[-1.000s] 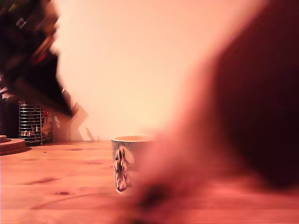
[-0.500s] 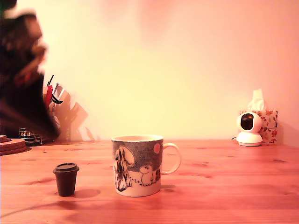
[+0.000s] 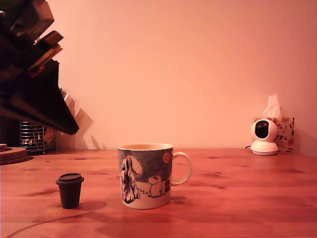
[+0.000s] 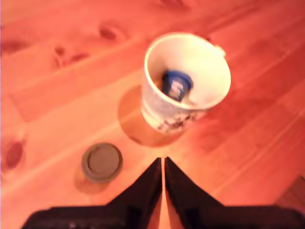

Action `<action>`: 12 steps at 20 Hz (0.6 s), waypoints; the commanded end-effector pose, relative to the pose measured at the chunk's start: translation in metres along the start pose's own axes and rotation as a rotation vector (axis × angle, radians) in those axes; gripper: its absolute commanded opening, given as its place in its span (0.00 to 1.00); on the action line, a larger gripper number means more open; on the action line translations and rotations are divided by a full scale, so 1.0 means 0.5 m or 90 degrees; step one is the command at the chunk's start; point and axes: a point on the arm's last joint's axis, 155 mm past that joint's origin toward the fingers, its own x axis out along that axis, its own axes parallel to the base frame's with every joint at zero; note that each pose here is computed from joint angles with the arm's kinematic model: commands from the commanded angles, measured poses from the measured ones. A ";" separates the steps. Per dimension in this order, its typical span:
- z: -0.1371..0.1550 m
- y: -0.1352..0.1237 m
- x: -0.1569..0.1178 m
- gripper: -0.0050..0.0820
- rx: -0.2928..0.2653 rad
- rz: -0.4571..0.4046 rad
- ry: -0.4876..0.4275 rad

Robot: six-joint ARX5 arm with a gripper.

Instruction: Pick up the coffee capsules on the table and drop them inside the coffee cup

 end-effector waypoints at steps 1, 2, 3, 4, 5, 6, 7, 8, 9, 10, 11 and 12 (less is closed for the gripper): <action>-0.003 0.002 0.001 0.04 0.003 0.003 -0.007; 0.001 0.004 0.000 0.04 0.004 0.007 -0.012; 0.003 0.004 0.000 0.04 0.011 0.007 -0.014; 0.003 0.005 0.000 0.04 0.016 0.009 -0.015; 0.004 0.005 0.000 0.04 0.017 0.009 -0.015; 0.004 0.004 0.000 0.04 0.017 0.008 -0.015; 0.004 0.006 0.000 0.04 0.017 0.012 -0.016; 0.005 0.011 0.000 0.04 0.017 0.020 -0.017; 0.005 0.015 0.000 0.04 0.016 0.027 -0.017; 0.006 0.026 -0.001 0.04 0.007 0.046 -0.019; 0.005 0.031 -0.001 0.04 -0.008 0.055 -0.020; 0.005 0.035 -0.002 0.04 -0.015 0.062 -0.020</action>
